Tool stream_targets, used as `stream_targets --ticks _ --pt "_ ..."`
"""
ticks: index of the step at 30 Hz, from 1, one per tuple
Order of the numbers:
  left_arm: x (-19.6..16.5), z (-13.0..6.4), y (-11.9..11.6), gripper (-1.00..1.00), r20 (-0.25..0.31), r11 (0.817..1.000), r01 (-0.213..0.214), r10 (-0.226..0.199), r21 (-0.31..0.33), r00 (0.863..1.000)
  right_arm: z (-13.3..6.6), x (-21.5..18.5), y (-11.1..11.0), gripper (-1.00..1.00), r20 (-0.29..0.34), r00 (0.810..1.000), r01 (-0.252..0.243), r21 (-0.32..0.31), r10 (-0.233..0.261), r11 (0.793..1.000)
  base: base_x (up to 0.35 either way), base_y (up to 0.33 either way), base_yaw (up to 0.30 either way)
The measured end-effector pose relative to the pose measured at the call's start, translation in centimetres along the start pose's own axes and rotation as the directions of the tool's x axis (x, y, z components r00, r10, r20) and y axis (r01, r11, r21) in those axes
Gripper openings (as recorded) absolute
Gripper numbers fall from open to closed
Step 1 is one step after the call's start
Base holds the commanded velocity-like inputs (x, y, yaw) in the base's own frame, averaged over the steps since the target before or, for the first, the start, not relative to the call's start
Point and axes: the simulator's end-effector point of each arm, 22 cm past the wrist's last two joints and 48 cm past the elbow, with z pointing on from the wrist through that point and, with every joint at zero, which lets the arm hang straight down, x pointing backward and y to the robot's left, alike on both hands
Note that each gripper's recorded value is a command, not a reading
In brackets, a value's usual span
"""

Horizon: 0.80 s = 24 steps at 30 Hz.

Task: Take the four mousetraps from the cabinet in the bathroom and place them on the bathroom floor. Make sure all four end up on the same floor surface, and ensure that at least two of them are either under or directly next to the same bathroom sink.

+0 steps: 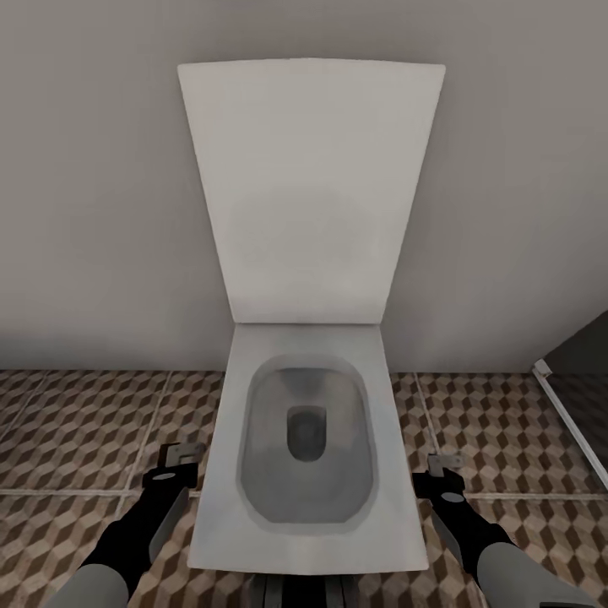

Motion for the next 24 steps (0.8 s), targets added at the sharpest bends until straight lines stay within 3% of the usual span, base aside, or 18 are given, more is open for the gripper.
stream_targets --ticks 13,24 --pt "0.3 0.5 -0.2 -1.00 0.006 1.000 0.005 -0.005 0.000 1.000 0.4 1.0 0.2 -1.00 -0.022 1.000 0.006 -0.001 -0.007 1.000 0.000 0.000 0.000" --pt "2.5 1.9 -0.5 -1.00 -0.035 1.000 -0.008 0.008 -0.002 0.999 1.4 3.6 0.7 -1.00 -0.069 0.997 0.017 -0.006 -0.017 1.000 0.000 0.000 0.000"
